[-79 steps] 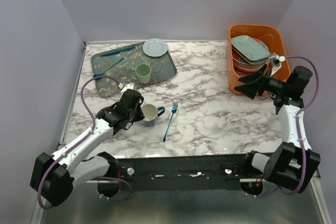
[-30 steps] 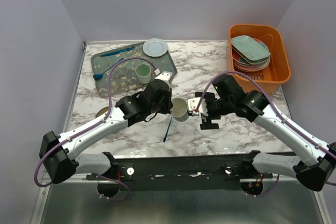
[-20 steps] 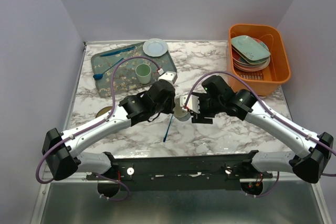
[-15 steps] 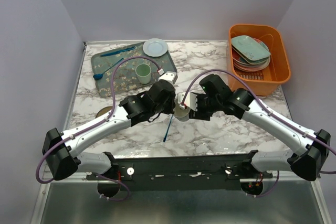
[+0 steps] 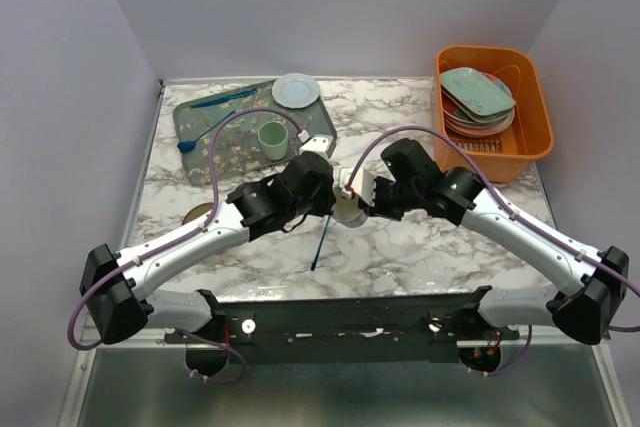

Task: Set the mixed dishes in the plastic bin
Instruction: Pick up the cup at the center of the board, then place the cup in the plastic bin, then pick up the bowl from the center of the board.

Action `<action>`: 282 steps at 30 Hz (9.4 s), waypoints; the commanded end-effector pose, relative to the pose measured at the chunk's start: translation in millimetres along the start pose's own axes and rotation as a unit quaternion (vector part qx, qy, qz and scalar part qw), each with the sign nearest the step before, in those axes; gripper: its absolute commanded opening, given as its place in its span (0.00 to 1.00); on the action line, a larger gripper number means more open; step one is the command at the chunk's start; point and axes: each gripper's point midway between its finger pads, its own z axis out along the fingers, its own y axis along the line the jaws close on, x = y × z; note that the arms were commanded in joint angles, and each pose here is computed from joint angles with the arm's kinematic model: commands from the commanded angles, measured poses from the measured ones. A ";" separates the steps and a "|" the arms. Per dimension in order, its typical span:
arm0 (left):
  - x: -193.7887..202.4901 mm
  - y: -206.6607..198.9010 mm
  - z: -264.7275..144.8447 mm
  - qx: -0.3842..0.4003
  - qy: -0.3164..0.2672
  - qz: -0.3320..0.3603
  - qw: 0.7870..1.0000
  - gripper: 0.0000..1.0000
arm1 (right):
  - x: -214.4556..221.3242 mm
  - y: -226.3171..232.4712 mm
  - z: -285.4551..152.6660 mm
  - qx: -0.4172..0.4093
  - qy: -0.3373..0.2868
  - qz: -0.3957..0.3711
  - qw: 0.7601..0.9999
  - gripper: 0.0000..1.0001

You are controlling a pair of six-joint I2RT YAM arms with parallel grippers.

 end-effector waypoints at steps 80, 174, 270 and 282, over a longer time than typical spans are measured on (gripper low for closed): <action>-26.1 136.7 -143.7 -0.132 -0.255 0.063 0.956 0.99 | 159.9 -242.7 -165.8 0.287 -0.074 0.294 0.909 0.00; -26.5 144.4 -140.1 -0.149 -0.253 0.056 0.954 0.99 | 276.9 -199.4 -93.7 0.040 0.049 0.263 0.963 1.00; 81.9 256.5 -32.7 -0.466 -0.067 -0.170 0.866 0.53 | 78.8 -90.8 -151.2 0.021 -0.343 0.355 0.869 0.99; 100.6 262.9 -16.3 -0.469 -0.021 -0.169 0.867 0.45 | 70.1 -85.3 -157.0 0.021 -0.351 0.341 0.872 1.00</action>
